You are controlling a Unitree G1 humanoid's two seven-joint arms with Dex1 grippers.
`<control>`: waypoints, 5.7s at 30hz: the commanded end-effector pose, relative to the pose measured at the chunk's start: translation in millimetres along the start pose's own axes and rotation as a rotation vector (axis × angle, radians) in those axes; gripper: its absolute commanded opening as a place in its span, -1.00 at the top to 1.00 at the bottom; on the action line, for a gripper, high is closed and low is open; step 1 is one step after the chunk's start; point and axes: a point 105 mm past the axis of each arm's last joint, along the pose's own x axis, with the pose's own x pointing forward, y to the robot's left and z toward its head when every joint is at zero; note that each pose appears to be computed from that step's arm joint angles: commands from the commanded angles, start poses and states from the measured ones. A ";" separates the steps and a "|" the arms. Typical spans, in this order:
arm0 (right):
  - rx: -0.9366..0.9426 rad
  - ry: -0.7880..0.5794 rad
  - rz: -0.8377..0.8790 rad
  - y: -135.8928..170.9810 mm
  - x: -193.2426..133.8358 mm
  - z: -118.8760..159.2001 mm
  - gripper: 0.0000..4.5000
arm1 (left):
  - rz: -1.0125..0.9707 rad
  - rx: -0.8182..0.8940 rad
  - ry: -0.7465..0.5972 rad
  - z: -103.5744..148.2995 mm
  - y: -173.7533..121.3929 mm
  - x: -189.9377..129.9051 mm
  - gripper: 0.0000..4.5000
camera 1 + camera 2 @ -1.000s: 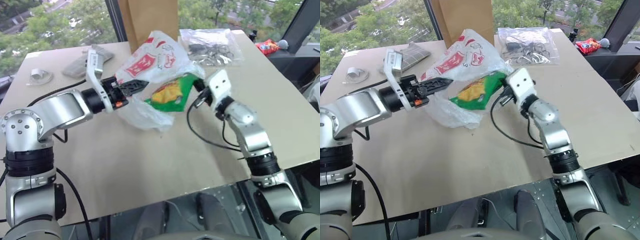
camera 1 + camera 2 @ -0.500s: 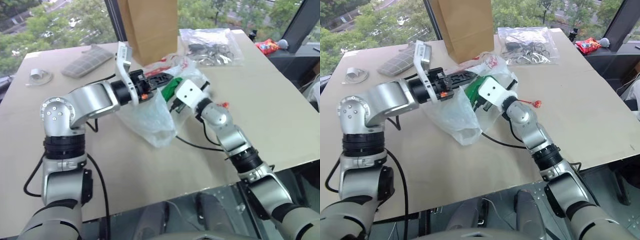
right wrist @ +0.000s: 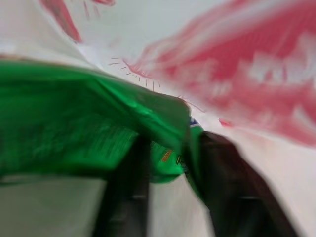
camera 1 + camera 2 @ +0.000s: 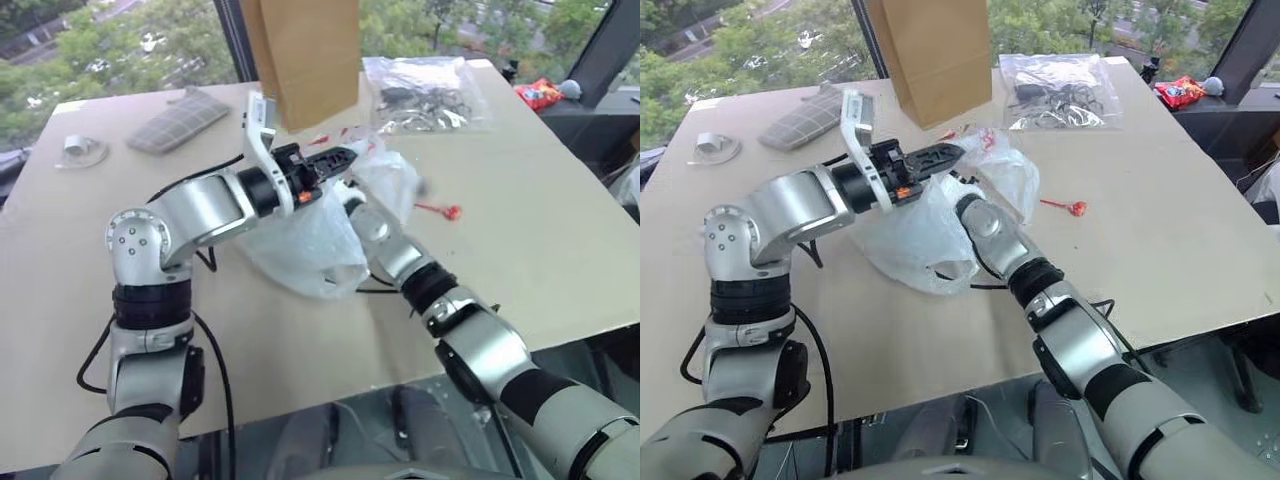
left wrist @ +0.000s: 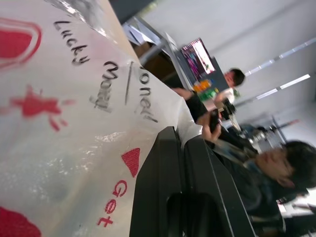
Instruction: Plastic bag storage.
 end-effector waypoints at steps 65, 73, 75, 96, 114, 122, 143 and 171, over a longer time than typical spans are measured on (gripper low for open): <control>0.280 0.344 -0.028 -129.6 -180.2 -117.2 0.65 | 0.250 0.414 -0.319 55.0 34.3 -18.8 1.00; 0.365 0.164 0.304 -63.1 -217.1 -12.7 0.65 | 0.154 0.508 -0.230 43.5 22.6 -19.5 1.00; 0.380 0.152 0.267 -59.3 -205.6 -4.1 0.65 | 0.119 0.553 -0.192 39.7 17.6 -21.0 1.00; 0.478 -0.101 0.155 -35.0 -16.9 43.5 -0.14 | 0.055 0.680 -0.115 22.2 -1.1 -24.2 1.00; 0.291 -0.093 0.176 -56.7 -129.6 48.5 -0.99 | 0.209 0.739 -0.225 42.0 35.7 -39.7 1.00; 0.235 0.049 0.015 -83.9 -125.1 11.3 -0.99 | 0.196 0.759 -0.203 40.4 39.5 -41.9 1.00; 0.308 0.068 -0.003 -88.8 -110.4 -8.7 0.95 | -0.227 0.595 0.146 -11.4 -8.5 -117.0 -0.22; 0.363 0.070 -0.089 -98.0 -123.4 0.3 1.00 | -0.201 0.733 0.218 -88.1 20.6 -34.7 -0.18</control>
